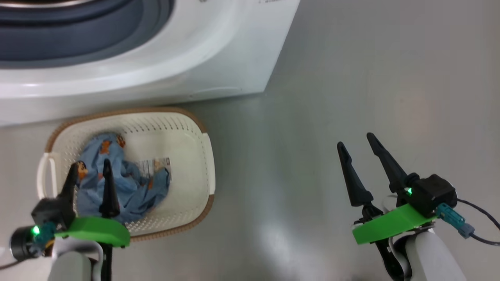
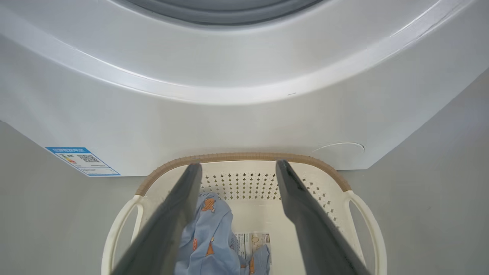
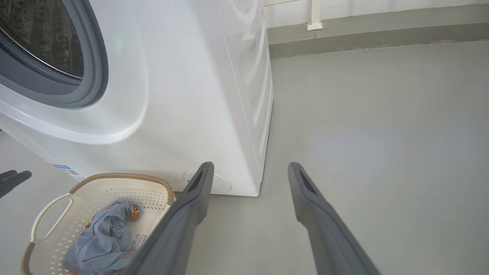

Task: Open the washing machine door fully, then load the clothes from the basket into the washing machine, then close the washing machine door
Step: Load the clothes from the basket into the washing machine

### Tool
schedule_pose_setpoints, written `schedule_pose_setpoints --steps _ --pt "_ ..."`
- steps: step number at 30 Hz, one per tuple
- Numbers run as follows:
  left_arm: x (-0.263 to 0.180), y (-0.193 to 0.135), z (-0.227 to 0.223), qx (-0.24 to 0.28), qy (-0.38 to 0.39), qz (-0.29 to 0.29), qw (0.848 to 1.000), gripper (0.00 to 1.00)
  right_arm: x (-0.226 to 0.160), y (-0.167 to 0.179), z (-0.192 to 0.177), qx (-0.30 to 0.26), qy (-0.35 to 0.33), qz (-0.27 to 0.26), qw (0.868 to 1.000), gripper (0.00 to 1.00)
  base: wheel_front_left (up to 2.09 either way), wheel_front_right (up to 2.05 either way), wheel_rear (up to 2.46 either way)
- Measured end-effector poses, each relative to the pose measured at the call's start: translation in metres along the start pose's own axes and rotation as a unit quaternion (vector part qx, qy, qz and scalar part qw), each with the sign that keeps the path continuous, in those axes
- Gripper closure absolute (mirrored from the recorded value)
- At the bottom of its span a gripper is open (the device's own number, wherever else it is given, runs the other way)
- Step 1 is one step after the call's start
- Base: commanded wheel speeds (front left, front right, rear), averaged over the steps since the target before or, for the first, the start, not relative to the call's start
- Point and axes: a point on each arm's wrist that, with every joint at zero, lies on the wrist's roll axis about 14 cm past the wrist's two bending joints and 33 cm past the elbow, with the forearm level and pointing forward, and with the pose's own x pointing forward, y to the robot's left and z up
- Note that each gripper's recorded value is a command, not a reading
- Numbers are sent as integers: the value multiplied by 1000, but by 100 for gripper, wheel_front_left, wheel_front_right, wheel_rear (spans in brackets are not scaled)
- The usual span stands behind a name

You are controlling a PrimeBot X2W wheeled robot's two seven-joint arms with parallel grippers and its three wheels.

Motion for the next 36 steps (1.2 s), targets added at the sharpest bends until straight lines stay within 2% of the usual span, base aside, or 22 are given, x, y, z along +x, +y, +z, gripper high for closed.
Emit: schedule_pose_setpoints --steps 10,15,27,36 --pt "44 17 -66 12 88 12 996 0 16 -14 -45 5 46 -11 999 0 0 0 0" --pt "52 28 -112 20 159 19 987 0 20 -22 -64 6 65 -19 998 0 0 0 0" --pt "76 34 -172 12 252 30 967 0 19 -41 -95 4 98 -42 994 0 0 0 0" --pt "88 61 -200 39 310 71 947 0 17 -49 -113 6 116 -52 992 0 0 0 0"
